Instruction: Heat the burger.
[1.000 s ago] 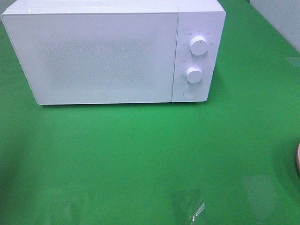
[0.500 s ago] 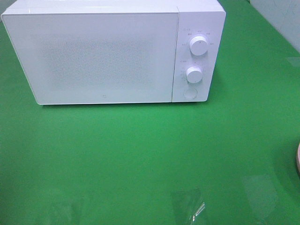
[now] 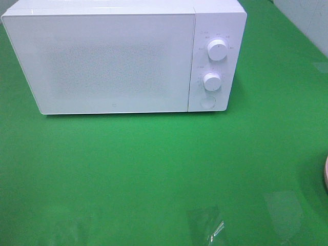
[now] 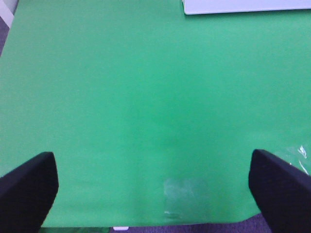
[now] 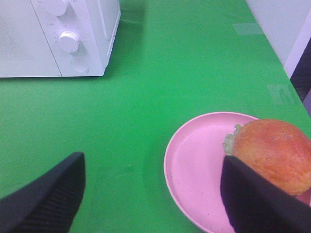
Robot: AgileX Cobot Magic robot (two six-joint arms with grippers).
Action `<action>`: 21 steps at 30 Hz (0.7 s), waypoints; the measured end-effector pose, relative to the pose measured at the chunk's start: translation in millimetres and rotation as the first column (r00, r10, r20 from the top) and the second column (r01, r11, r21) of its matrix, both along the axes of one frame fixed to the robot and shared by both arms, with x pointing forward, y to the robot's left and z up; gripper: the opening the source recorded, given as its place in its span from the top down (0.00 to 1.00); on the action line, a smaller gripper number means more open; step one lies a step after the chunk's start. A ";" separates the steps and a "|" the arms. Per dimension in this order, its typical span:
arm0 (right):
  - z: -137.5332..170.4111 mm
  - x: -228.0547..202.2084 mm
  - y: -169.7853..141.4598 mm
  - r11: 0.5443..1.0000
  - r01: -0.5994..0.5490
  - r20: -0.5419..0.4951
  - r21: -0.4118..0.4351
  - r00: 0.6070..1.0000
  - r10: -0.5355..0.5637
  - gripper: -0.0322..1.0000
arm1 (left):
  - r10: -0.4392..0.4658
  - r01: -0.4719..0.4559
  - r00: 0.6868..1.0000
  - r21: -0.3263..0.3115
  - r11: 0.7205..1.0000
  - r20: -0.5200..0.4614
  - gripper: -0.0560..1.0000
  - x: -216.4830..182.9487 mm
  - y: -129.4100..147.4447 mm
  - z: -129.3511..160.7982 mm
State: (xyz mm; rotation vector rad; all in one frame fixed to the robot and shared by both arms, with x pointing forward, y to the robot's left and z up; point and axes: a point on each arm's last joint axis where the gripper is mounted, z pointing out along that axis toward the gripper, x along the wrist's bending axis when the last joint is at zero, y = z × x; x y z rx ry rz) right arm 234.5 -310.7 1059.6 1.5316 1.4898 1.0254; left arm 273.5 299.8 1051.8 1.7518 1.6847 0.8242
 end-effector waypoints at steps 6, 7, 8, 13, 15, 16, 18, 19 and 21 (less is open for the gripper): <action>0.0 0.0 0.0 1.000 0.000 0.000 0.000 1.000 0.000 0.24 | 0.000 -0.002 0.986 0.011 1.000 0.166 0.01 -26.3 -2.7 1.7; 0.0 0.0 0.0 1.000 0.000 0.000 0.000 1.000 0.000 0.24 | 0.000 -0.003 0.977 0.016 1.000 0.212 0.01 -33.6 -3.3 1.9; 0.0 0.0 0.0 1.000 0.000 0.000 0.000 1.000 0.000 0.24 | -0.001 -0.003 0.974 0.017 1.000 0.226 0.01 -36.2 -3.6 1.8; 0.0 0.0 0.0 1.000 0.000 0.000 0.000 1.000 0.000 0.24 | -0.001 -0.004 0.969 0.019 1.000 0.248 0.01 -39.6 -3.9 1.7; 0.0 0.0 0.0 1.000 0.000 0.000 0.000 1.000 0.000 0.24 | -0.001 -0.004 0.969 0.019 1.000 0.249 0.01 -39.7 -3.9 1.7; 0.0 0.0 0.0 1.000 0.000 0.000 0.000 1.000 0.000 0.24 | -0.001 -0.004 0.969 0.019 1.000 0.249 0.01 -39.7 -3.9 1.7; 0.0 0.0 0.0 1.000 0.000 0.000 0.000 1.000 0.000 0.24 | -0.001 -0.004 0.969 0.019 1.000 0.249 0.01 -39.7 -3.9 1.7; 0.0 0.0 0.0 1.000 0.000 0.000 0.000 1.000 0.000 0.24 | -0.001 -0.004 0.969 0.019 1.000 0.249 0.01 -39.7 -3.9 1.7; 0.0 0.0 0.0 1.000 0.000 0.000 0.000 1.000 0.000 0.24 | -0.001 -0.004 0.969 0.019 1.000 0.249 0.01 -39.7 -3.9 1.7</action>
